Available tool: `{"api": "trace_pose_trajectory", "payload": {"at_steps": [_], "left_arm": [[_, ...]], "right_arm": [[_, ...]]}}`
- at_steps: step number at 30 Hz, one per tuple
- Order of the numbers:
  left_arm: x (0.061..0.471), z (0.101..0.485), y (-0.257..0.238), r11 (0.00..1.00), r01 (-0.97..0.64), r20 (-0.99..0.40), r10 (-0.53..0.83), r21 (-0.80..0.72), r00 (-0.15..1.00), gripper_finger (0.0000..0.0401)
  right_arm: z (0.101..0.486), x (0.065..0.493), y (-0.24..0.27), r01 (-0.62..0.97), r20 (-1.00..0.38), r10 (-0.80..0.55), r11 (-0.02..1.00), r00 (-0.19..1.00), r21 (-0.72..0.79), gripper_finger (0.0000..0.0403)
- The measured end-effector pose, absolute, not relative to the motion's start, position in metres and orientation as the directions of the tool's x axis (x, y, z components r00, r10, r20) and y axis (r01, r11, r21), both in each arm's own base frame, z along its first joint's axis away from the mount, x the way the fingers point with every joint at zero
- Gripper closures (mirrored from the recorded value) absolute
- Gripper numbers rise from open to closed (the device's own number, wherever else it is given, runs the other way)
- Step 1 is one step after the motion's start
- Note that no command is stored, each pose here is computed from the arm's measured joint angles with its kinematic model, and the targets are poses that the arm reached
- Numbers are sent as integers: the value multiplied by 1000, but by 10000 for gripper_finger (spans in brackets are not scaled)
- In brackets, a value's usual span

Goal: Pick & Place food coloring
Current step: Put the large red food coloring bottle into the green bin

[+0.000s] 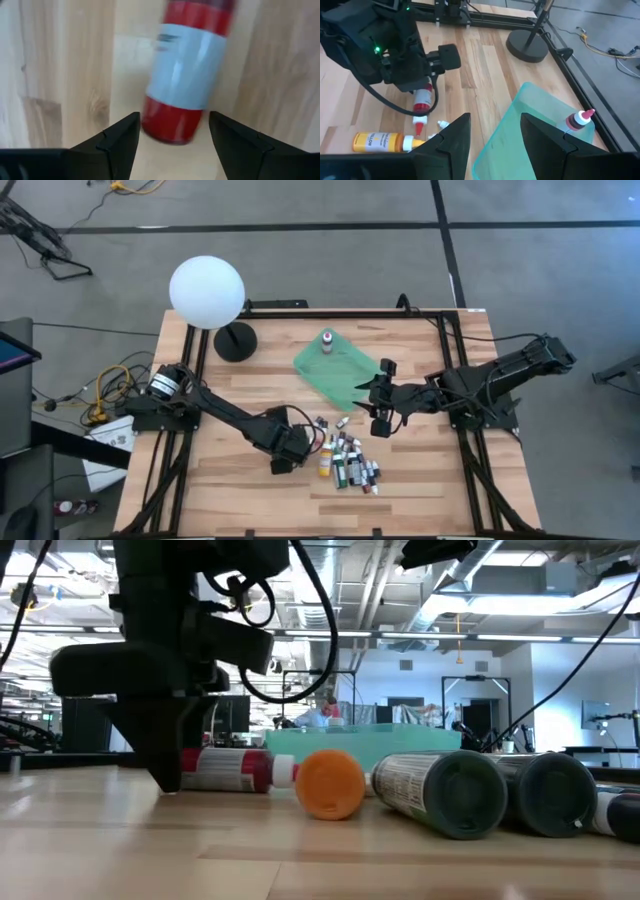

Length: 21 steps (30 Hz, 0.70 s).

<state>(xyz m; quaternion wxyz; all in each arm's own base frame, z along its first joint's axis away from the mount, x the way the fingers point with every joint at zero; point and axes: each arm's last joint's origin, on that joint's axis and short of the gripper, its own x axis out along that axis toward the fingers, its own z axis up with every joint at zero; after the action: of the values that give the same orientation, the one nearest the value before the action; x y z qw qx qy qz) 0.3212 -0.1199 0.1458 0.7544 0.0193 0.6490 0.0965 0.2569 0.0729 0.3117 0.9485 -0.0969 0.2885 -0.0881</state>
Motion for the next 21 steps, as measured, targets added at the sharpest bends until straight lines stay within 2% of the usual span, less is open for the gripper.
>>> {"api": "trace_pose_trajectory", "payload": {"at_steps": [12, 21], "left_arm": [[329, 149, -117, 987, -5, -968, 160, 162, 193, 168], [346, 162, -115, 985, 43, -944, 145, 165, 295, 168]], "right_arm": [[312, 257, 73, 111, -530, -223, 966, 818, -235, 239], [311, 257, 73, 110, -532, -224, 965, 816, -237, 239]]}}
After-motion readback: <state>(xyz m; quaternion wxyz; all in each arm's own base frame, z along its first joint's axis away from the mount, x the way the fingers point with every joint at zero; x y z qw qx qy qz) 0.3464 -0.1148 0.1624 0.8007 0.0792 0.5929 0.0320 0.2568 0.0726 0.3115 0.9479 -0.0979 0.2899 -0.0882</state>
